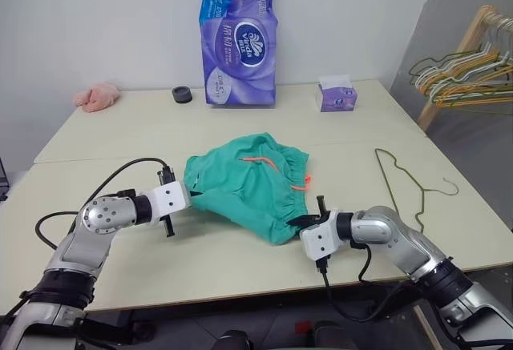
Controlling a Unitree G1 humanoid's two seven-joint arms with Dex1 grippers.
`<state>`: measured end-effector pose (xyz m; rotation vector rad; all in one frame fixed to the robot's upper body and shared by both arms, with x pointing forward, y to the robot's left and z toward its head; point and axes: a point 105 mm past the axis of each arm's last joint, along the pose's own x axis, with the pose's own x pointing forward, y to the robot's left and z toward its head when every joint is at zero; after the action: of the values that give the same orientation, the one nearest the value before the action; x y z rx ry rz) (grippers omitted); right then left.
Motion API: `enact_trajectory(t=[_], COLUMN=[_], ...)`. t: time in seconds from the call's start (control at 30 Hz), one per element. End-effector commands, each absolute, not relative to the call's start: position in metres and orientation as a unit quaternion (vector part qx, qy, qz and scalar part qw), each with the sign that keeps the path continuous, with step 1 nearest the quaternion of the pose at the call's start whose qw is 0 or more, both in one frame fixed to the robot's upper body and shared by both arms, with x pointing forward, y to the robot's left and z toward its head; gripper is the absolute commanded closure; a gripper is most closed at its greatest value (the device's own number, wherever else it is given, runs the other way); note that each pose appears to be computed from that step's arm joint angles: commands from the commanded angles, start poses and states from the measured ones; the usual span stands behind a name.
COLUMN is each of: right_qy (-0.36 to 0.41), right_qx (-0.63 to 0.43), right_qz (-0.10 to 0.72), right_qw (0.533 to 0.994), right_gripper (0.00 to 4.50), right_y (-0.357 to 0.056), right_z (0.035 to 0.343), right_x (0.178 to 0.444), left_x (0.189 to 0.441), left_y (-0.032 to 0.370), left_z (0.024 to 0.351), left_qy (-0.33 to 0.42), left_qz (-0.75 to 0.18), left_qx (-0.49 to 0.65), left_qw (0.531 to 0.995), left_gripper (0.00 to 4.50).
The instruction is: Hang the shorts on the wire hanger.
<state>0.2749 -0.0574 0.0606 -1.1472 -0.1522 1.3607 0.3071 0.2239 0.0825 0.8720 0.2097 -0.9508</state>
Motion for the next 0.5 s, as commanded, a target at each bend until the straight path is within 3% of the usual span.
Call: enact_trajectory(t=[0.03, 0.17, 0.27, 0.37, 0.4, 0.5], right_qy=[-0.063, 0.007, 0.077, 0.114, 0.126, 0.164], right_qx=[-0.450, -0.383, -0.322, -0.298, -0.289, -0.303], right_qz=[0.603, 0.649, 0.693, 0.704, 0.703, 0.622], right_qw=[0.656, 0.657, 0.640, 0.634, 0.638, 0.703], right_gripper=[4.46, 4.46, 4.46, 4.46, 4.46, 4.46], right_y=[-0.065, -0.086, -0.106, -0.112, -0.113, -0.117], right_z=[0.092, 0.113, 0.155, 0.173, 0.177, 0.183], right_x=[0.273, 0.261, 0.259, 0.265, 0.273, 0.348], left_x=[0.283, 0.255, 0.231, 0.227, 0.231, 0.279], left_y=[0.221, 0.215, 0.192, 0.182, 0.181, 0.175], left_z=[0.085, 0.093, 0.129, 0.142, 0.141, 0.146], left_qy=[0.142, 0.201, 0.220, 0.230, 0.237, 0.235], left_qz=[-0.497, -0.552, -0.626, -0.648, -0.649, -0.625], left_qx=[0.379, 0.310, 0.192, 0.158, 0.159, 0.153], left_qw=[0.768, 0.747, 0.723, 0.709, 0.705, 0.729], left_gripper=[4.50, 4.50, 4.50, 4.50, 4.50, 4.50])
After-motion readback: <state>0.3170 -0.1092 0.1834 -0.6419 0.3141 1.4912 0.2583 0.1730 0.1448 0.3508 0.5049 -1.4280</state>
